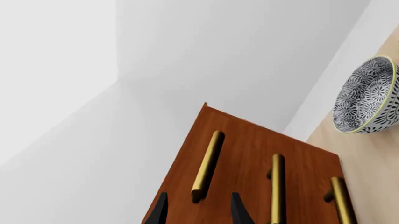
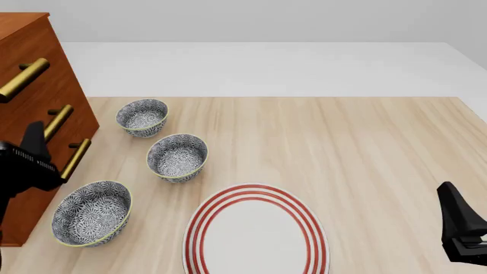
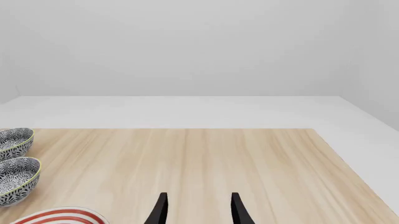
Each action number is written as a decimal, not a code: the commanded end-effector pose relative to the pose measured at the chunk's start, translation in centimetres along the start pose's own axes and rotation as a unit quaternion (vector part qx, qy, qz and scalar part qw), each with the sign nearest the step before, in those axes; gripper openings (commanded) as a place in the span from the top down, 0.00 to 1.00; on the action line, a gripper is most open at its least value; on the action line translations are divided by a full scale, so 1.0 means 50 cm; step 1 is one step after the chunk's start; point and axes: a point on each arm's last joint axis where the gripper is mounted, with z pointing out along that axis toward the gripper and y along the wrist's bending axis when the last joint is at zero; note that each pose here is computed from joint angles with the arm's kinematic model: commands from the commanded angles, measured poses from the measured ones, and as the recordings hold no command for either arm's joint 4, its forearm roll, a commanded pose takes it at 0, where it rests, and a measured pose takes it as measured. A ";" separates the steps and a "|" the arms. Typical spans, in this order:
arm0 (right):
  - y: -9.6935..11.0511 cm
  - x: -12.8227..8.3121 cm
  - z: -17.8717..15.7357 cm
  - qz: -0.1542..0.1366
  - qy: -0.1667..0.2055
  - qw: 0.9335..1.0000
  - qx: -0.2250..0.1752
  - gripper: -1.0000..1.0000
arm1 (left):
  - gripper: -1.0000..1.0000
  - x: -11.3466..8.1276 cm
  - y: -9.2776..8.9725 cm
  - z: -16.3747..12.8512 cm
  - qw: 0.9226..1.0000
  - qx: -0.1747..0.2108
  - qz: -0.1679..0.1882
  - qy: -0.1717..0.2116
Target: Open the top drawer of the cabinet.
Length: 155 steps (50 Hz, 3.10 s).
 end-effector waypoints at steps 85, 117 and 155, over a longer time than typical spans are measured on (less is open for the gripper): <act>0.001 -0.039 -0.006 0.001 0.000 1.000 -0.003 0.00 | 0.00 0.048 -0.014 0.101 0.999 0.006 0.025 0.048; 0.001 -0.039 -0.007 0.001 0.000 1.000 -0.003 0.00 | 1.00 0.029 -0.015 0.082 0.998 0.010 0.054 0.029; 0.001 -0.038 -0.006 0.001 0.000 1.000 -0.004 0.00 | 1.00 0.003 -0.036 0.068 0.997 0.035 0.076 -0.001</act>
